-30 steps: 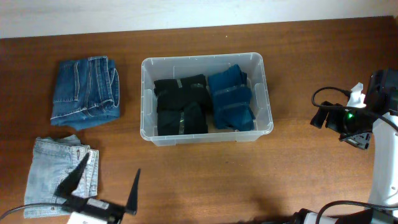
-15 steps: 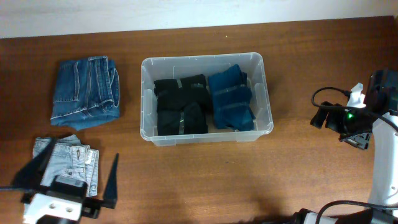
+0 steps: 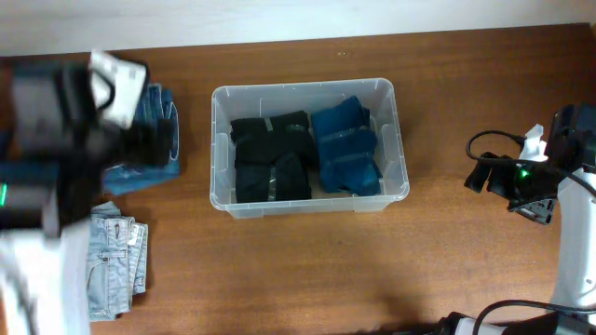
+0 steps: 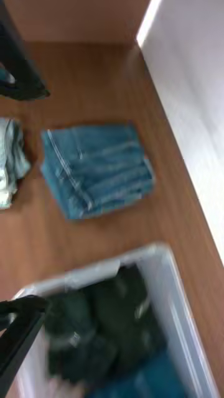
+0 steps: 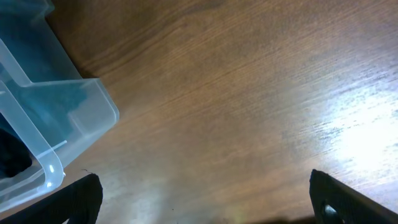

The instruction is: Pack container

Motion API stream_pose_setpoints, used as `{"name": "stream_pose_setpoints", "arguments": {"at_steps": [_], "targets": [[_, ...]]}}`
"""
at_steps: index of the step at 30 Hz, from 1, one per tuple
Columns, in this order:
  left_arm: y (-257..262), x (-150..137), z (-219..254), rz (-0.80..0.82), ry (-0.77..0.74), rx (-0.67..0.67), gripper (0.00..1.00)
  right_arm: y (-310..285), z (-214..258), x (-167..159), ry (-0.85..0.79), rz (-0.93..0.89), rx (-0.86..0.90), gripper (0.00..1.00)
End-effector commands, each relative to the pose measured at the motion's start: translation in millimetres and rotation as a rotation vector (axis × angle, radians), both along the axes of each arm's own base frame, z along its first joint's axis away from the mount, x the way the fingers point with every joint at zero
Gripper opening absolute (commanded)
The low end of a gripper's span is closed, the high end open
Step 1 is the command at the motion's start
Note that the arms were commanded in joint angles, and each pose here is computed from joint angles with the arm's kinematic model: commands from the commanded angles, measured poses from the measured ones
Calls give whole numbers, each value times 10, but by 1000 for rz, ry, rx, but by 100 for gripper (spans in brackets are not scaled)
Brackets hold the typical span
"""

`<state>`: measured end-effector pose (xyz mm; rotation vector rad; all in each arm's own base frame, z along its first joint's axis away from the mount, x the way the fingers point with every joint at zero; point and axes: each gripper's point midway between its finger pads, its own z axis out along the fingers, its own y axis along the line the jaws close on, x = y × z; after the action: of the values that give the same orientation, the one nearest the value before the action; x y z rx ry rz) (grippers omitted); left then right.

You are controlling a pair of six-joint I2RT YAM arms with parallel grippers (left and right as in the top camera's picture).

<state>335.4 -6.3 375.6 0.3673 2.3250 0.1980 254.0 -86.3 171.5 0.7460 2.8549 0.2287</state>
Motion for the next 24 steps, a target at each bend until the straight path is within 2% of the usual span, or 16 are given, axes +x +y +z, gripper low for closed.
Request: {"name": "stream_pose_setpoints", "arguments": {"at_steps": [1, 4, 5, 8, 9, 11, 12, 14, 18, 20, 24], "targets": [[536, 463, 3, 183, 12, 60, 99, -25, -7, -5, 4, -13, -3, 98], [1465, 717, -284, 433, 40, 43, 99, -25, -7, -5, 4, -13, -3, 98], [1751, 721, -353, 499, 44, 49, 99, -25, -7, -5, 4, -13, -3, 98], [2115, 649, -530, 573, 85, 25, 99, -25, -7, -6, 4, -13, -3, 99], [2176, 664, -605, 558, 96, -8, 99, -25, -7, -5, 4, -13, -3, 98], [2117, 776, -717, 425, 105, -73, 99, -25, -7, -5, 4, -13, -3, 98], [2055, 906, -809, 304, 91, -151, 99, -25, -7, -5, 4, -13, -3, 99], [2160, 1006, -1001, 284, 95, -225, 99, -25, -7, -5, 4, -13, -3, 99], [2429, 1047, -1642, 317, 208, -322, 99, -25, -7, -5, 4, -13, -3, 98], [2358, 1157, -1978, 214, 229, -448, 99, -25, -7, -5, 4, -13, -3, 99], [2369, 1215, -2689, 202, 336, -553, 99, -25, -7, -5, 4, -13, -3, 98]]}}
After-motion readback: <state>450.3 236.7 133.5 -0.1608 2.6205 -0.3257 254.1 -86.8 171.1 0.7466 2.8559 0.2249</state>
